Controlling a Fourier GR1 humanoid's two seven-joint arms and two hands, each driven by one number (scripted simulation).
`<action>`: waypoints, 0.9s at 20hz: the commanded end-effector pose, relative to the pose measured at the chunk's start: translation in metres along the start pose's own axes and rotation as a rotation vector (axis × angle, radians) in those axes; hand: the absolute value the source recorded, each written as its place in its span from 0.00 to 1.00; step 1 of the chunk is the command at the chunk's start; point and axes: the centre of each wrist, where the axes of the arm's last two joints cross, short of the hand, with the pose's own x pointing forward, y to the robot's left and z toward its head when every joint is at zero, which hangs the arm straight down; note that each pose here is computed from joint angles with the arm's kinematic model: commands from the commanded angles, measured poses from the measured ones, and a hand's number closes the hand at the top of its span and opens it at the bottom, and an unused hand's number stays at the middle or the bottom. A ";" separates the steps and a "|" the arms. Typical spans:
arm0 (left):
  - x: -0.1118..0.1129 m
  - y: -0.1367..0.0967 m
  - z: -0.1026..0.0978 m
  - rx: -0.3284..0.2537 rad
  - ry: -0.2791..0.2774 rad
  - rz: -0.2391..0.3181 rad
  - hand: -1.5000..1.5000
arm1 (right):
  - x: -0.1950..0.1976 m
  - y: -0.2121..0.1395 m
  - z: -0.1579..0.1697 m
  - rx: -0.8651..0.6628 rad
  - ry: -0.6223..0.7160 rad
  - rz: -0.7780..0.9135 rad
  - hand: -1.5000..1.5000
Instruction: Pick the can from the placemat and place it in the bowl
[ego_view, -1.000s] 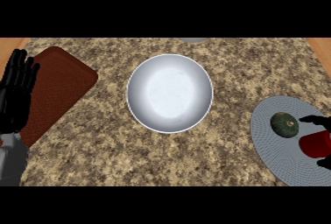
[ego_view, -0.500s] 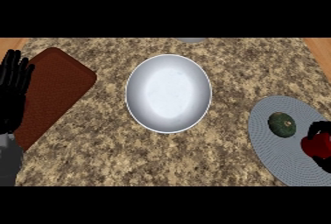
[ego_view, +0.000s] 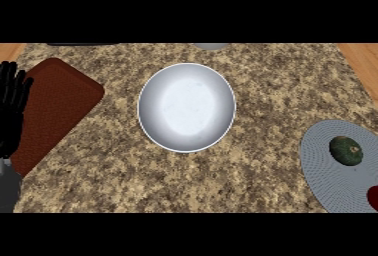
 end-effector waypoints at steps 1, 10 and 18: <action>-0.005 -0.003 -0.001 -0.013 0.011 0.011 0.50 | 0.003 -0.011 0.053 -0.037 0.041 -0.014 1.00; -0.010 -0.005 0.002 -0.026 0.003 0.000 0.50 | 0.034 -0.083 0.125 -0.273 -0.054 -0.064 1.00; 0.001 -0.005 -0.007 -0.013 -0.008 0.000 0.50 | 0.073 -0.108 0.144 -0.458 -0.292 -0.215 1.00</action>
